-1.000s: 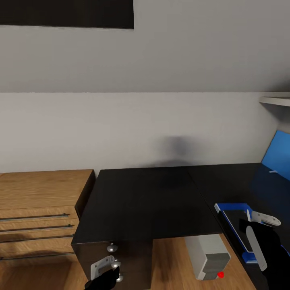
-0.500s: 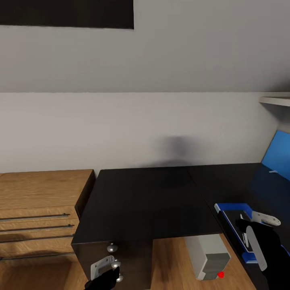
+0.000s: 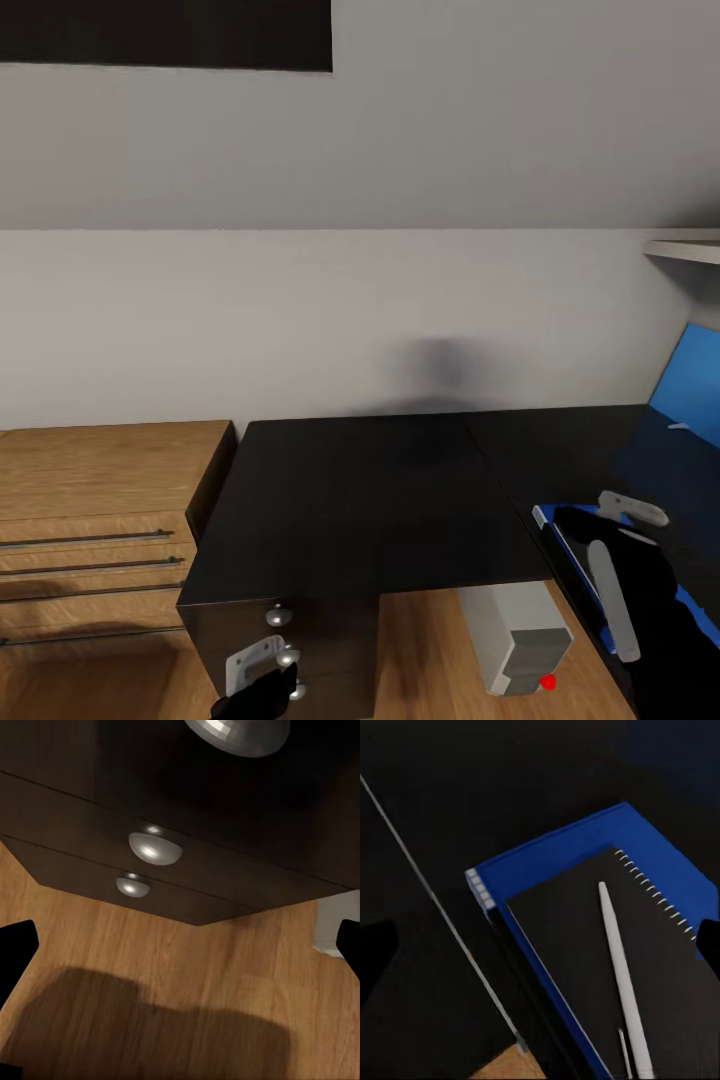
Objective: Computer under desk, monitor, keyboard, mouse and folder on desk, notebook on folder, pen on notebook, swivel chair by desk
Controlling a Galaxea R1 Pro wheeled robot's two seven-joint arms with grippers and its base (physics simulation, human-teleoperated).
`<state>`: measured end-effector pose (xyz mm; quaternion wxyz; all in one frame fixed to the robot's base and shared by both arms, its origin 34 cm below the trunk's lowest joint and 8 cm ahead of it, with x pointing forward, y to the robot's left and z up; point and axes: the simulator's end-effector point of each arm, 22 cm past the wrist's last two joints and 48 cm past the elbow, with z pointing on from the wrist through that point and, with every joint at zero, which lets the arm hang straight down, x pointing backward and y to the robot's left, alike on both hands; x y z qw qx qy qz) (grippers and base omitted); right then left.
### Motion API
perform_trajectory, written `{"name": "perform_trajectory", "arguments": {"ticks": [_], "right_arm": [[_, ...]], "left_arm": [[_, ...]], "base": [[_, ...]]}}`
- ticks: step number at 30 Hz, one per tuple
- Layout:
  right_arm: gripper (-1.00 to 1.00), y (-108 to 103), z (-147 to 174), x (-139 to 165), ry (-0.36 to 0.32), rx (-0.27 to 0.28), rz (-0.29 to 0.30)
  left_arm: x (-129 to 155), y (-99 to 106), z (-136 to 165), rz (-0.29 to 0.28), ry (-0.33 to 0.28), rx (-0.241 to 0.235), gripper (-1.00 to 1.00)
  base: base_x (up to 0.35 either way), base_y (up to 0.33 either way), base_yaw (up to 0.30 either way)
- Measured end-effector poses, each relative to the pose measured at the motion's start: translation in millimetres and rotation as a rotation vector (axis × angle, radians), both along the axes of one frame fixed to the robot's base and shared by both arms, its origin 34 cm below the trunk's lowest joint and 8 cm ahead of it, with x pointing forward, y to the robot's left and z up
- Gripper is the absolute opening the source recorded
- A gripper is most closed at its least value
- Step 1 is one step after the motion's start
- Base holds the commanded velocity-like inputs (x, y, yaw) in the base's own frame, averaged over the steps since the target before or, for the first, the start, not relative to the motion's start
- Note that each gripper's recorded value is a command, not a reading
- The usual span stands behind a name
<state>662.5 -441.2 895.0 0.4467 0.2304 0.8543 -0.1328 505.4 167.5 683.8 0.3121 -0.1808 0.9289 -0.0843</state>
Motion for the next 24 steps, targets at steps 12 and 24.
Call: {"name": "perform_trajectory", "arguments": {"ticks": [12, 24], "right_arm": [[1.0, 90.4, -11.5, 14.1, 0.053, 0.033, 0.17], [1.0, 93.5, -11.9, 14.9, 0.058, 0.021, 0.18]], "left_arm": [[-0.8, 0.1, -1.8, -0.003, 0.002, 0.001, 1.0], [-0.9, 0.3, -2.2, -0.003, 0.004, 0.002, 1.0]], "base": [[-0.069, 0.0, 0.0], [-0.336, 0.048, 0.0]]}}
